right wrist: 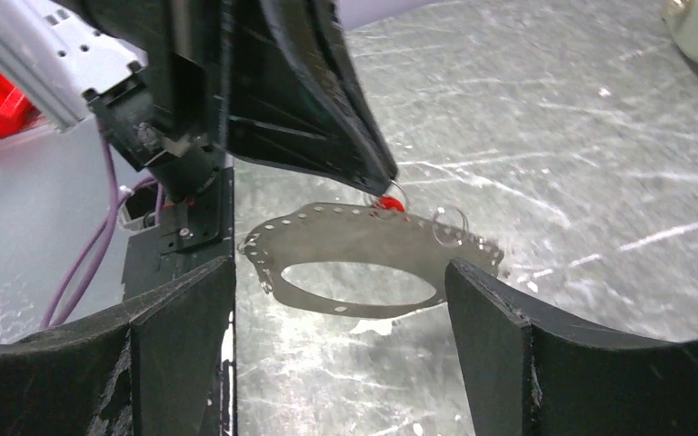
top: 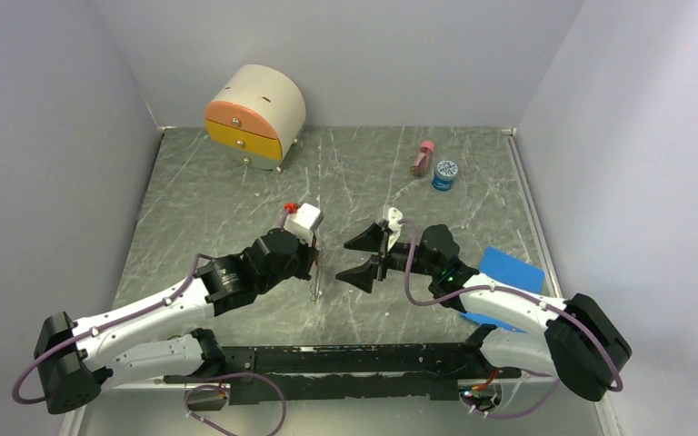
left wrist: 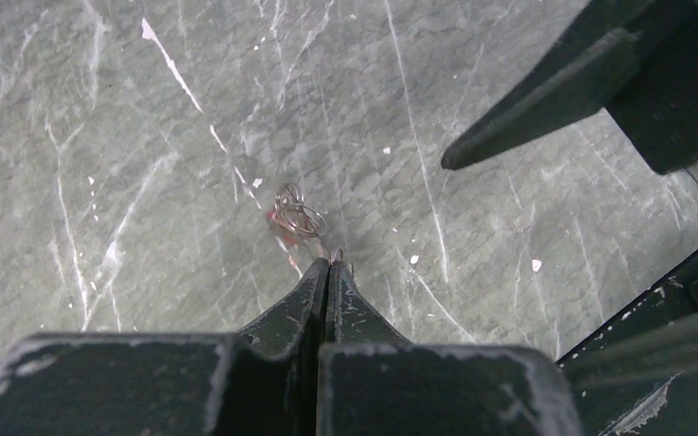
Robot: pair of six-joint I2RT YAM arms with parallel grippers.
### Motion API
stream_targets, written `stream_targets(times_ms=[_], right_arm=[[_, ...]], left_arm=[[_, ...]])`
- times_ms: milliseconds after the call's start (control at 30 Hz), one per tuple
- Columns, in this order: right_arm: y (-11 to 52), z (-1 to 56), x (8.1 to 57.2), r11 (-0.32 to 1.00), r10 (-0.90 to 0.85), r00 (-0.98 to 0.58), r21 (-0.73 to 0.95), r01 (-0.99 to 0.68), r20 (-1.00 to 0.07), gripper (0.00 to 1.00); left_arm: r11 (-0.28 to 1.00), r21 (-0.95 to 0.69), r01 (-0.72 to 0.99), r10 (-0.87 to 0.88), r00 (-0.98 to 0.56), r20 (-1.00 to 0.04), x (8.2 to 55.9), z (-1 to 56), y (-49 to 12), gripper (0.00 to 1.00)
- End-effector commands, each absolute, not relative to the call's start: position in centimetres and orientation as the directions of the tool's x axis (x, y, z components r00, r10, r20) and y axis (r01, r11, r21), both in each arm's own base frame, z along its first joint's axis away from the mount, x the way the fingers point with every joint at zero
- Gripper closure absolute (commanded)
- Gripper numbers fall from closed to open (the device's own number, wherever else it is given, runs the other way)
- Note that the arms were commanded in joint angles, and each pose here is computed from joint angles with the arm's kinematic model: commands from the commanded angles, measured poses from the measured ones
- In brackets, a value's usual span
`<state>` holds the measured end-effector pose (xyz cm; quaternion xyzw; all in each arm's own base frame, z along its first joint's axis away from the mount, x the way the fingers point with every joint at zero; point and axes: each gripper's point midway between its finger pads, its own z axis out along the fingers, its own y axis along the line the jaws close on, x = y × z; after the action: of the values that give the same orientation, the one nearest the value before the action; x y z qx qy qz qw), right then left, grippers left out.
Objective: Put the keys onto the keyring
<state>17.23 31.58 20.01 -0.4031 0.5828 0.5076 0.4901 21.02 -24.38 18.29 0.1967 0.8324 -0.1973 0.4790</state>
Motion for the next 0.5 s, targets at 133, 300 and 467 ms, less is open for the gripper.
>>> stream_targets(times_ms=[133, 300, 467], right_arm=[[29.4, 20.4, 19.7, 0.245, 0.142, -0.271, 0.299, -0.922, -0.952, 0.02], [28.3, 19.4, 21.0, 0.318, 0.159, -0.309, 0.345, -0.883, -0.938, 0.01], [27.5, 18.8, 22.1, 0.382, 0.162, -0.320, 0.358, -0.852, -0.933, 0.01]], left_arm=[[0.797, -0.153, 0.584, 0.100, -0.378, -0.920, 22.2, 19.6, -27.0, 0.98], [0.752, -0.173, 0.636, 0.057, -0.325, -0.944, 22.5, 20.3, -28.8, 0.98], [0.737, -0.228, 0.636, 0.000, -0.337, -0.941, 23.4, 19.2, -29.3, 0.98]])
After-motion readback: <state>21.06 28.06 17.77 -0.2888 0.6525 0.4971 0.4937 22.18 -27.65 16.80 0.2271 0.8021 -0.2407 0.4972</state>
